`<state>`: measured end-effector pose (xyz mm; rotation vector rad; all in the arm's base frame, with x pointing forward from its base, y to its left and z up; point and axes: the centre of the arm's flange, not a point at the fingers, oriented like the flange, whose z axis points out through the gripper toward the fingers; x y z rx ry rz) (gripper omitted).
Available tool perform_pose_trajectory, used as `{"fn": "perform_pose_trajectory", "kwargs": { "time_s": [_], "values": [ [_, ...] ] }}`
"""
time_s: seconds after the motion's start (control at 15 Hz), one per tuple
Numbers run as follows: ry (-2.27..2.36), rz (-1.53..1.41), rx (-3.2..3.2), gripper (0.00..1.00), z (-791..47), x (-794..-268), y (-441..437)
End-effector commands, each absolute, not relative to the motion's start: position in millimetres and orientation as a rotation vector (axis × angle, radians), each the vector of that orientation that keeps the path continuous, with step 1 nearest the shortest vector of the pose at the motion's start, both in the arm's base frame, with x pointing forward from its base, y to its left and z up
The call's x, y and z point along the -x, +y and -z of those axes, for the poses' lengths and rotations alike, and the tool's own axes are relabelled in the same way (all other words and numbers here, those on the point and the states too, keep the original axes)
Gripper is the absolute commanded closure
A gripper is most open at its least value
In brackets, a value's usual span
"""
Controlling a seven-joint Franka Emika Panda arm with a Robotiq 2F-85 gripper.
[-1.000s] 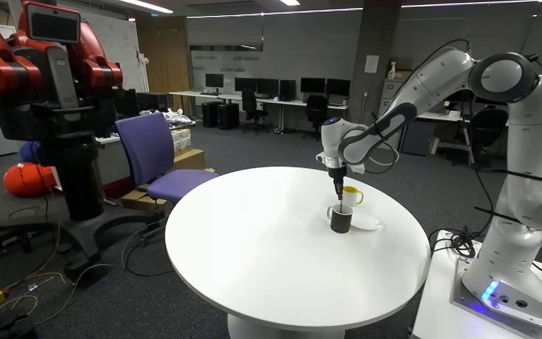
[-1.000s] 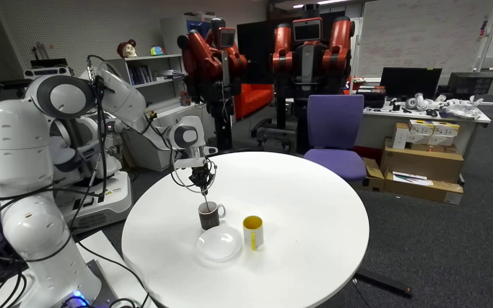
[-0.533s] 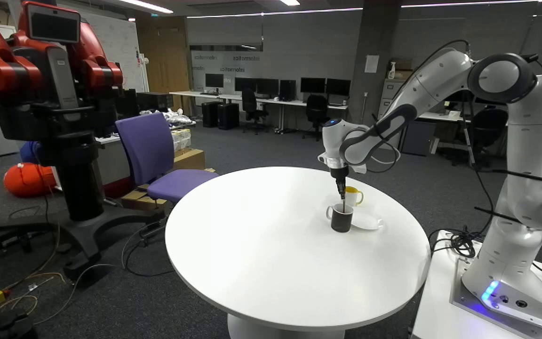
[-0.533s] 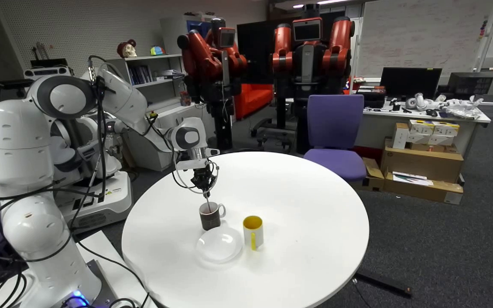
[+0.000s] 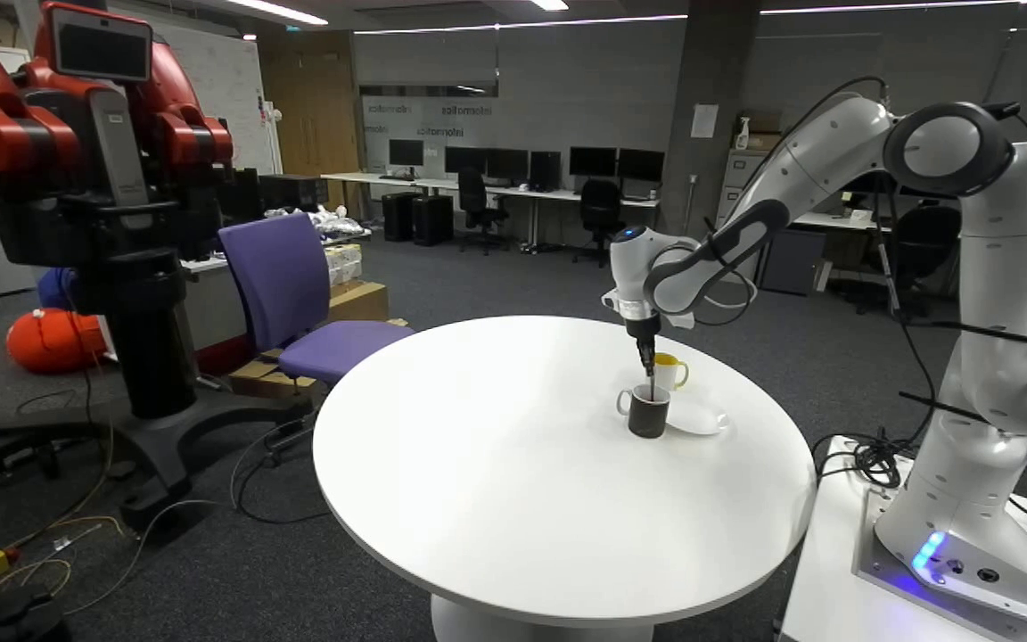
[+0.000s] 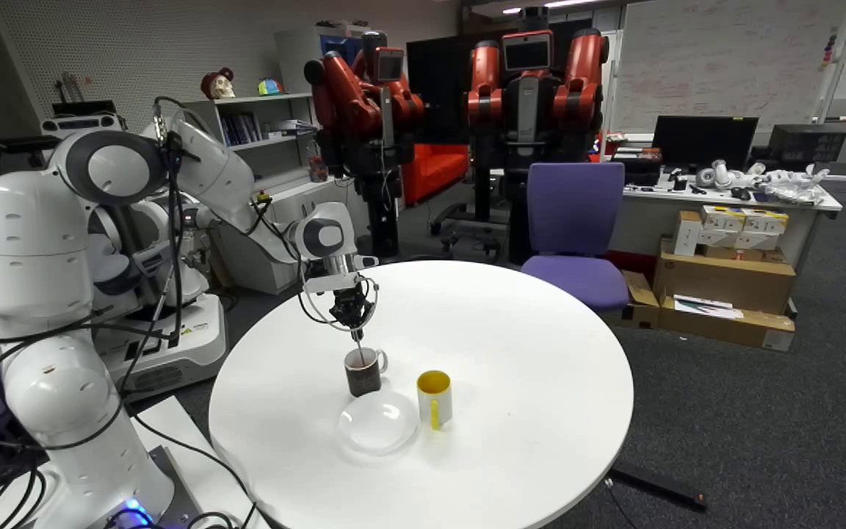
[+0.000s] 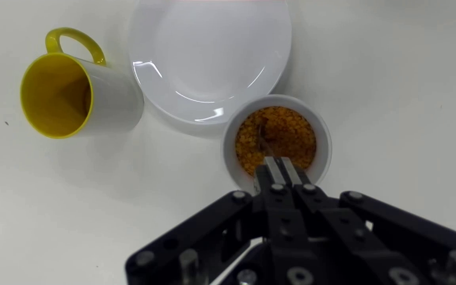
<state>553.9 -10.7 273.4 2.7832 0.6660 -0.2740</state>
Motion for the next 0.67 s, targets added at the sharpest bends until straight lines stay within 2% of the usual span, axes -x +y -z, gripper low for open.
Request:
{"fn": "perform_pose_trajectory", "kwargs": {
  "time_s": [0.0,0.6],
  "values": [
    [0.701,0.237,-2.77,1.0,-273.8,-566.7,-10.6],
    [0.816,0.193,-2.792,1.0,-284.3,-573.4,20.1]
  ]
}}
